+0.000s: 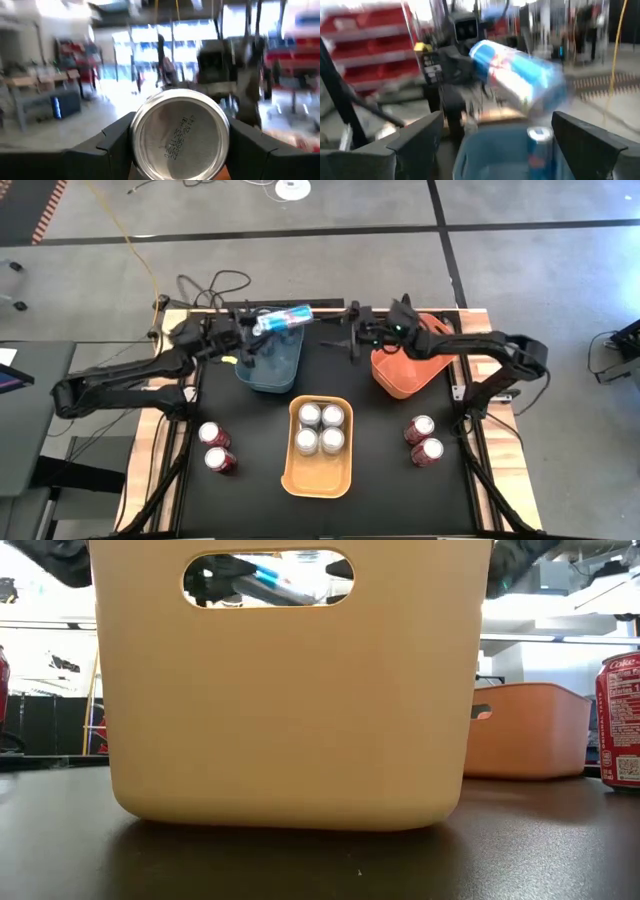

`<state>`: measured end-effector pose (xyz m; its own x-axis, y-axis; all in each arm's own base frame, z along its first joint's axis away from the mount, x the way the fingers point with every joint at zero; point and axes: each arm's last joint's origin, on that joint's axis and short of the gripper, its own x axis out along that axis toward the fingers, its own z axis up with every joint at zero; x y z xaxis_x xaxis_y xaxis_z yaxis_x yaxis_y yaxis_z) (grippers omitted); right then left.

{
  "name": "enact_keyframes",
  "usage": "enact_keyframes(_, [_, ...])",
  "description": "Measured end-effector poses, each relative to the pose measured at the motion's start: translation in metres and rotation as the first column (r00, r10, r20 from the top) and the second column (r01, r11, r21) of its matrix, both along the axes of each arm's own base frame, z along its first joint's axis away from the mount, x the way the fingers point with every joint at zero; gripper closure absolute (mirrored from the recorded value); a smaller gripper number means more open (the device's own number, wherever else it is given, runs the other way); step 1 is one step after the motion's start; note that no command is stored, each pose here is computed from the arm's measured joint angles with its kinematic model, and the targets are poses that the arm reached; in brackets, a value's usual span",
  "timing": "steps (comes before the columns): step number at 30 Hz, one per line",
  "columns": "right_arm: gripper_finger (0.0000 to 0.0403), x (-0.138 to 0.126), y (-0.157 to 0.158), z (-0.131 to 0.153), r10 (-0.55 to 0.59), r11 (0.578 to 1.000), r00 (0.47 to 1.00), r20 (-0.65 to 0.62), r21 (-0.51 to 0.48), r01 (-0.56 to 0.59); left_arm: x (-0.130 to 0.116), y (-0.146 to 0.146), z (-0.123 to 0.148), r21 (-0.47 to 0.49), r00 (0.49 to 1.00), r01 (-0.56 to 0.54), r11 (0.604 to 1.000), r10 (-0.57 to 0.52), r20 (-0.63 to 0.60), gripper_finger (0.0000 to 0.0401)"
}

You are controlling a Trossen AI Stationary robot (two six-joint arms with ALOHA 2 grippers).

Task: Sort soda cans
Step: Put the blue soda can into the blue bin

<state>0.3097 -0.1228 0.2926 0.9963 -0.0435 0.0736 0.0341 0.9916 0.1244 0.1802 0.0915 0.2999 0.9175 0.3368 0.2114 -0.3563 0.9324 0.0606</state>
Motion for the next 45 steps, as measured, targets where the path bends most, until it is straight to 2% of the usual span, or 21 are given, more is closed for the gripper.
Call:
enact_keyframes(3, [0.0012,-0.003,-0.001,-0.013,0.002,1.000,0.988,0.155,0.004,-0.002,-0.013,-0.003,-0.012,-0.017,0.997,0.002,1.000,0.000,0.083,0.0165])
enact_keyframes(5, [0.0011,0.000,-0.003,-0.019,0.009,1.000,0.980,0.200,0.008,-0.011,-0.017,-0.005,-0.021,-0.037,0.994,0.046,0.998,-0.042,0.101,0.0165])
enact_keyframes(10, [0.0011,0.022,-0.010,-0.028,0.028,0.999,0.980,0.195,0.025,-0.034,-0.022,-0.009,-0.026,-0.049,0.982,0.099,0.994,-0.090,0.168,0.0165])
enact_keyframes(18, [0.0011,0.053,-0.016,-0.021,0.139,0.989,0.964,0.227,0.022,-0.148,-0.021,-0.011,-0.028,-0.059,0.980,0.131,0.990,-0.120,0.159,0.0165])
enact_keyframes(23, [0.0016,0.064,-0.017,-0.021,0.154,0.985,0.967,0.204,0.040,-0.165,-0.021,-0.011,-0.028,-0.058,0.981,0.129,0.990,-0.119,0.156,0.0165])
enact_keyframes(28, [0.0055,0.065,-0.018,-0.021,0.153,0.985,0.972,0.180,0.047,-0.163,-0.021,-0.011,-0.028,-0.056,0.981,0.128,0.990,-0.118,0.156,0.0165])
enact_keyframes(37, [0.0182,0.064,-0.019,-0.022,0.148,0.986,0.973,0.176,0.050,-0.159,-0.020,-0.010,-0.030,-0.042,0.987,0.101,0.994,-0.095,0.129,0.0164])
enact_keyframes(41, [0.0189,0.063,-0.019,-0.022,0.155,0.985,0.974,0.166,0.051,-0.166,-0.019,-0.009,-0.034,-0.006,0.996,0.063,0.998,-0.062,0.062,0.0131])
enact_keyframes(45, [0.0188,0.059,-0.022,-0.014,0.140,0.986,0.988,0.058,0.079,-0.144,-0.027,-0.012,-0.036,0.076,0.999,0.002,0.997,0.000,-0.033,0.0100])
